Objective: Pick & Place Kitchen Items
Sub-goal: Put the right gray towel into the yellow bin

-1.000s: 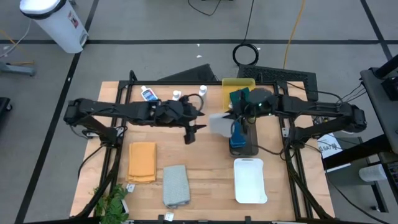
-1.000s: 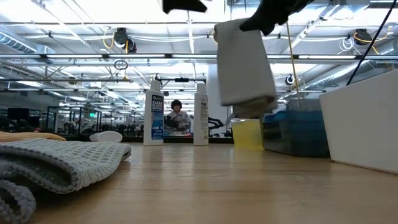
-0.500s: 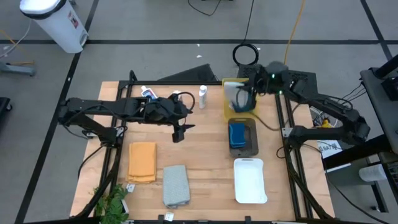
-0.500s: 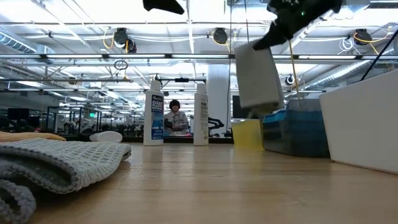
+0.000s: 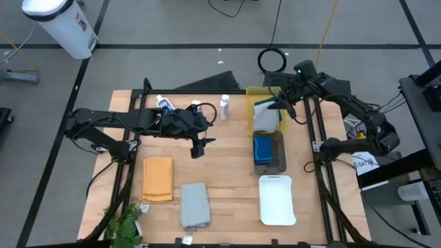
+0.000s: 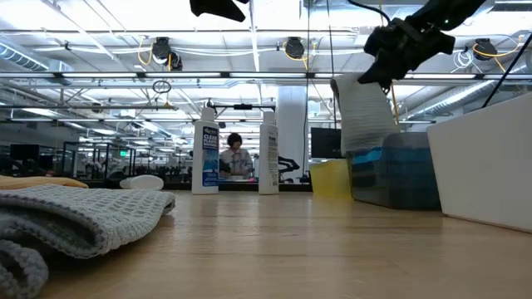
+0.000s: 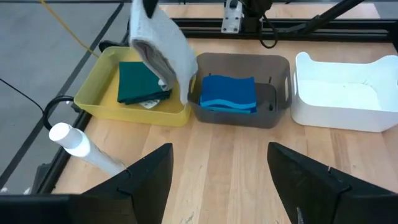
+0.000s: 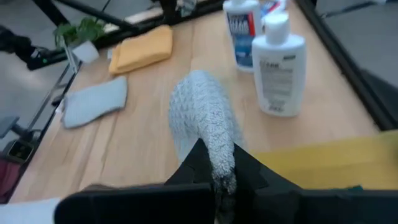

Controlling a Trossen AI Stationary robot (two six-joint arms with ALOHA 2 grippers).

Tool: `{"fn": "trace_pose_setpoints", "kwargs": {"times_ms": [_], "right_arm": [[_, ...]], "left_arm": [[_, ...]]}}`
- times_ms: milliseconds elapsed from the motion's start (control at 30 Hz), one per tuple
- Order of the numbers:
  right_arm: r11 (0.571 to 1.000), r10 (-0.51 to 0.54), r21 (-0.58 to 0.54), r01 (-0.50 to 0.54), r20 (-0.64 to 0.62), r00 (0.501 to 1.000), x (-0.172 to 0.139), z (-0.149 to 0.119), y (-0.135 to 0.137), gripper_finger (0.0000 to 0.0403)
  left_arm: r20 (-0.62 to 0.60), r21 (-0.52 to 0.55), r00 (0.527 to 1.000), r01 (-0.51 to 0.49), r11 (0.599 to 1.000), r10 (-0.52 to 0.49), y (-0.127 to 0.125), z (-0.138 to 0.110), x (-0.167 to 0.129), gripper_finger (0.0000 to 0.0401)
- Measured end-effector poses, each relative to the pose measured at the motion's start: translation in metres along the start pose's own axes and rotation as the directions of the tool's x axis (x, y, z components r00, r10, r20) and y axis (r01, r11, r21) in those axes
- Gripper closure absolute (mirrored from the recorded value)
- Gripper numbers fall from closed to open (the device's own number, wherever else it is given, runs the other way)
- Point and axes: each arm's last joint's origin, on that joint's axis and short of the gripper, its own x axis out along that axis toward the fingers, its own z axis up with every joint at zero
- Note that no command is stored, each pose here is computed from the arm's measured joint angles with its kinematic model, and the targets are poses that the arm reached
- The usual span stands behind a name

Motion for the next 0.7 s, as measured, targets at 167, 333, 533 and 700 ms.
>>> {"fn": "trace_pose_setpoints", "kwargs": {"times_ms": [167, 333, 533, 700], "right_arm": [[1.000, -0.018, -0.017, 0.017, -0.044, 0.999, 0.004, -0.005, -0.005, 0.0402], [0.999, -0.039, -0.006, 0.038, -0.101, 0.994, 0.016, -0.012, -0.019, 0.0402], [0.996, -0.089, 0.004, 0.091, -0.178, 0.980, 0.031, -0.023, -0.039, 0.0402], [0.975, -0.221, -0.031, 0.220, -0.242, 0.945, 0.041, -0.028, -0.058, 0.0401]], "left_arm": [[-0.005, 0.000, 1.000, -0.001, 1.000, 0.001, -0.001, -0.005, 0.005, 0.0141], [-0.009, 0.000, 1.000, -0.003, 1.000, 0.003, -0.002, -0.014, 0.014, 0.0135], [-0.014, -0.005, 1.000, -0.003, 1.000, 0.003, -0.002, -0.016, 0.015, 0.0140], [0.001, -0.004, 1.000, -0.003, 1.000, 0.003, -0.002, -0.015, 0.015, 0.0138]]}}
